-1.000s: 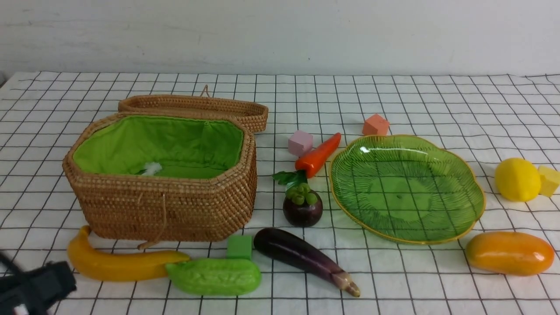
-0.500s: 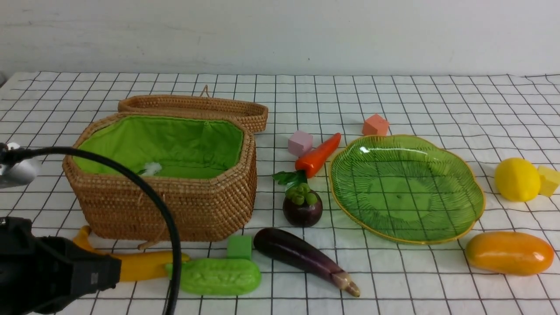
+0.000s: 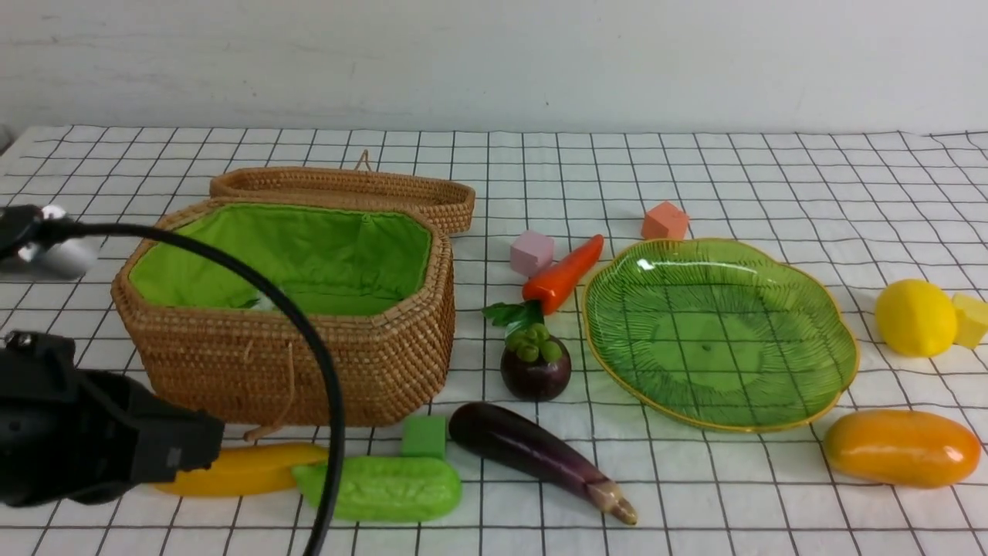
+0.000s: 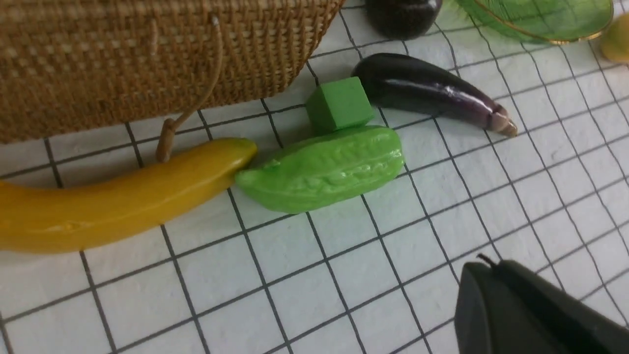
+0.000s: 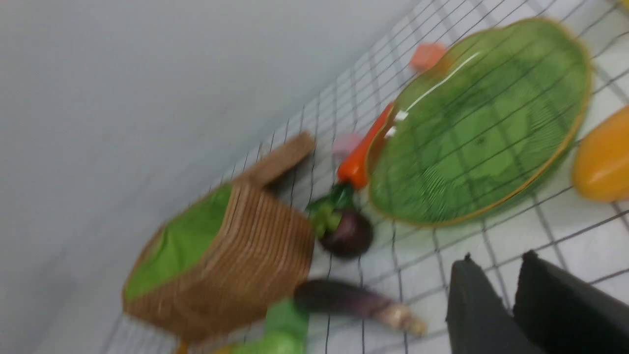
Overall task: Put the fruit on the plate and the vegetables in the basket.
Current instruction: Use the left arm to grab a banana and put it into the right plate
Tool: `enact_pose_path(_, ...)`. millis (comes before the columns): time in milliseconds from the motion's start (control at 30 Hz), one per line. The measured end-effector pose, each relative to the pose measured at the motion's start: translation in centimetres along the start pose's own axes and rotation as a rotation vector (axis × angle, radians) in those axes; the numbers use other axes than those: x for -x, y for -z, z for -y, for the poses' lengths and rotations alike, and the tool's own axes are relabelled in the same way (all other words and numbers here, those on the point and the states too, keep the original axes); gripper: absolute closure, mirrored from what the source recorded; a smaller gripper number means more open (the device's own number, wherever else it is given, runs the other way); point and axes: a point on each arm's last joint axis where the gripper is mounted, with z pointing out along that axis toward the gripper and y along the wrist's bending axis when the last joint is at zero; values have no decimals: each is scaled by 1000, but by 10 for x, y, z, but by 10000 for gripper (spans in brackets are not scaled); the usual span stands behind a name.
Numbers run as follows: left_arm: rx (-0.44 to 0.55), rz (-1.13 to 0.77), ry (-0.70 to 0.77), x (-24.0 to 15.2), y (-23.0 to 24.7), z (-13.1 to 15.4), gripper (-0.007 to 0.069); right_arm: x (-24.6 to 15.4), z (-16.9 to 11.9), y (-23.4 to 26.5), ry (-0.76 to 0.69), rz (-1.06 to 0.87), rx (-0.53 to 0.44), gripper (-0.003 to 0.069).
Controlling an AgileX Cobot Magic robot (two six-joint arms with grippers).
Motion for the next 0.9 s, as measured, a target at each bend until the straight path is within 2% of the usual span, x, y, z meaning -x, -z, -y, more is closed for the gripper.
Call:
enact_pose_path(67, -20, -43, -35, 13, -4, -1, 638, 17, -27, 8, 137, -110, 58, 526)
enact_pose_path(100, -34, -69, -61, 21, -6, -2, 638, 29, -48, 12, 258, -210, 99, 535)
enact_pose_path(133, -39, -80, -68, 23, -7, -2, 638, 30, -48, 10, 258, -210, 99, 537)
enact_pose_path(167, -63, -130, -101, 33, -14, -5, 638, 47, -74, 17, 433, -345, 171, 542)
enact_pose_path(233, -79, -168, -126, 36, -19, -6, 638, 56, -86, 20, 507, -396, 207, 543)
enact_pose_path(267, -93, -218, -169, 37, -26, -5, 638, 69, -105, 27, 610, -453, 254, 543)
enact_pose_path(300, -98, -225, -185, 37, -27, -3, 638, 70, -106, 28, 622, -468, 267, 543)
enact_pose_path(433, -74, -406, -471, 23, -35, 18, 638, 96, -135, 40, 833, -480, 353, 543)
enact_pose_path(500, -54, -437, -520, 20, -36, 21, 638, 99, -139, 44, 869, -461, 366, 543)
enact_pose_path(533, 2, -458, -571, 20, -38, 17, 638, 102, -143, 48, 912, -442, 384, 540)
enact_pose_path(633, 76, -445, -592, 27, -45, 1, 638, 103, -144, 50, 941, -431, 397, 539)
enact_pose_path(767, 91, -419, -642, 35, -61, -21, 638, 102, -143, 50, 943, -435, 397, 539)
enact_pose_path(900, 58, -438, -852, 38, -82, -37, 620, 98, -139, 46, 934, -456, 394, 536)
